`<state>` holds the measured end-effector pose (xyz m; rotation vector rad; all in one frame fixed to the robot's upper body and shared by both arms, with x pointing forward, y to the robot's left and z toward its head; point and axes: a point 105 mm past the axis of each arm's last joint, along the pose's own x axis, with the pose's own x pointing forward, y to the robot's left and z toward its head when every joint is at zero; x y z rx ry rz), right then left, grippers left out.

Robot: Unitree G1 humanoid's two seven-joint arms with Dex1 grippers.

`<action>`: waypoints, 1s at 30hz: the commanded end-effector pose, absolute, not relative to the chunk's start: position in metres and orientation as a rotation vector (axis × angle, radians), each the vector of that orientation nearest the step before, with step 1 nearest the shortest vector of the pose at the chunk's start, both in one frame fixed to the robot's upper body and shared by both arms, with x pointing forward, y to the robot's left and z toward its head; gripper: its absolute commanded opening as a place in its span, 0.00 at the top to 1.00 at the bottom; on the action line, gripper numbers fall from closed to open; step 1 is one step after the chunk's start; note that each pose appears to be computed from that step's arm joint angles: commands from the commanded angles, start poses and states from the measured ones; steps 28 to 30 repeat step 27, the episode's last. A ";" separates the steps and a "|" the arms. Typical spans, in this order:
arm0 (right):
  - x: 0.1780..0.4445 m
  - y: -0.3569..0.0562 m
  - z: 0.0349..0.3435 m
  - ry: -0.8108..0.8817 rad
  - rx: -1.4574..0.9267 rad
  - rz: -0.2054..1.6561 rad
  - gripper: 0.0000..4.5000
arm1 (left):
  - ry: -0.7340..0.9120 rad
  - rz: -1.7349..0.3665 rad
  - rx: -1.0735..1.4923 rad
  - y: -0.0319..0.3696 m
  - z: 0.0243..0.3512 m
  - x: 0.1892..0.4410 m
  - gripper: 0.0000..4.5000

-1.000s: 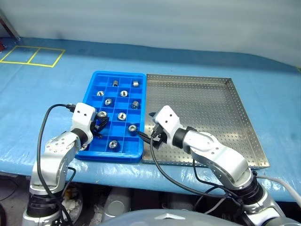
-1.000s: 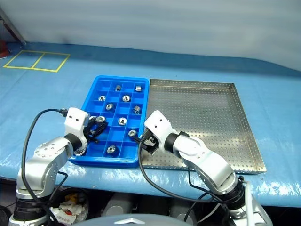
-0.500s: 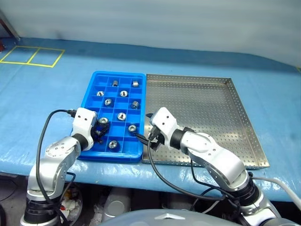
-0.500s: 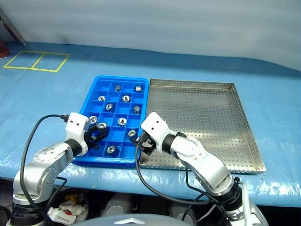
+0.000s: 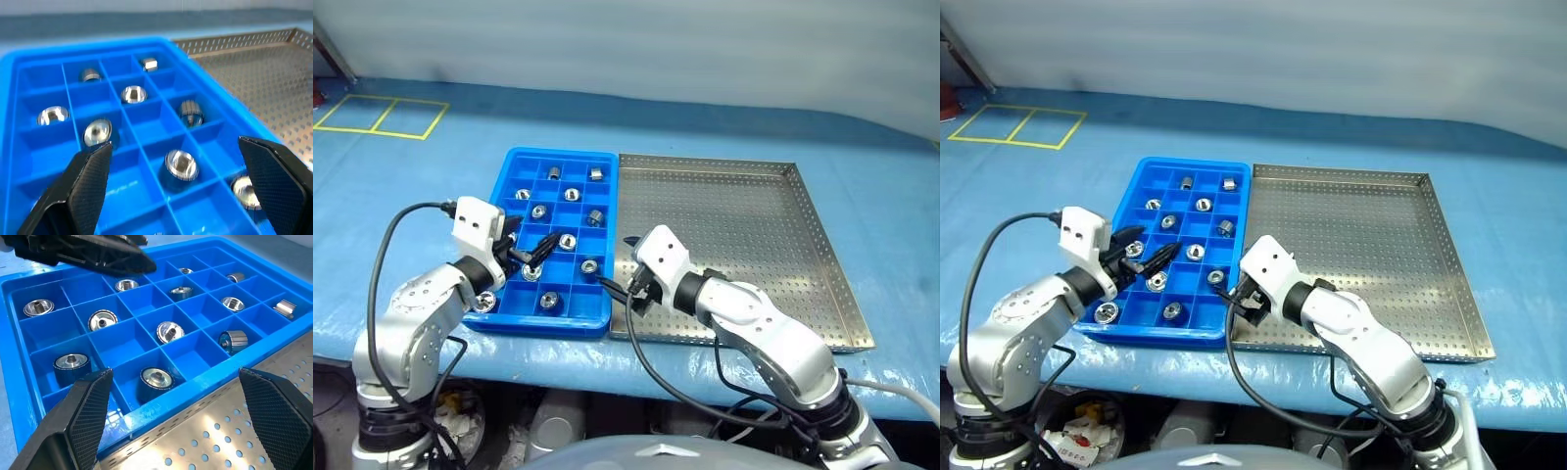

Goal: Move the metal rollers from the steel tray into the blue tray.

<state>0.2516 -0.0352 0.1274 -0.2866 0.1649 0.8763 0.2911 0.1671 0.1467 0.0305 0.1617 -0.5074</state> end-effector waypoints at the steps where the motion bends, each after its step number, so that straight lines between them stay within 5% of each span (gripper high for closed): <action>1: 0.253 -0.055 0.136 0.139 -0.301 0.770 0.04 | 0.119 -0.582 0.053 0.155 0.154 0.295 0.01; 21: 0.255 -0.100 0.119 0.228 -0.210 0.408 0.04 | 0.192 -0.768 0.138 0.116 0.126 0.305 0.01; 30: 0.256 -0.097 0.125 0.203 -0.206 0.416 0.04 | 0.181 -0.778 0.134 0.115 0.128 0.305 0.01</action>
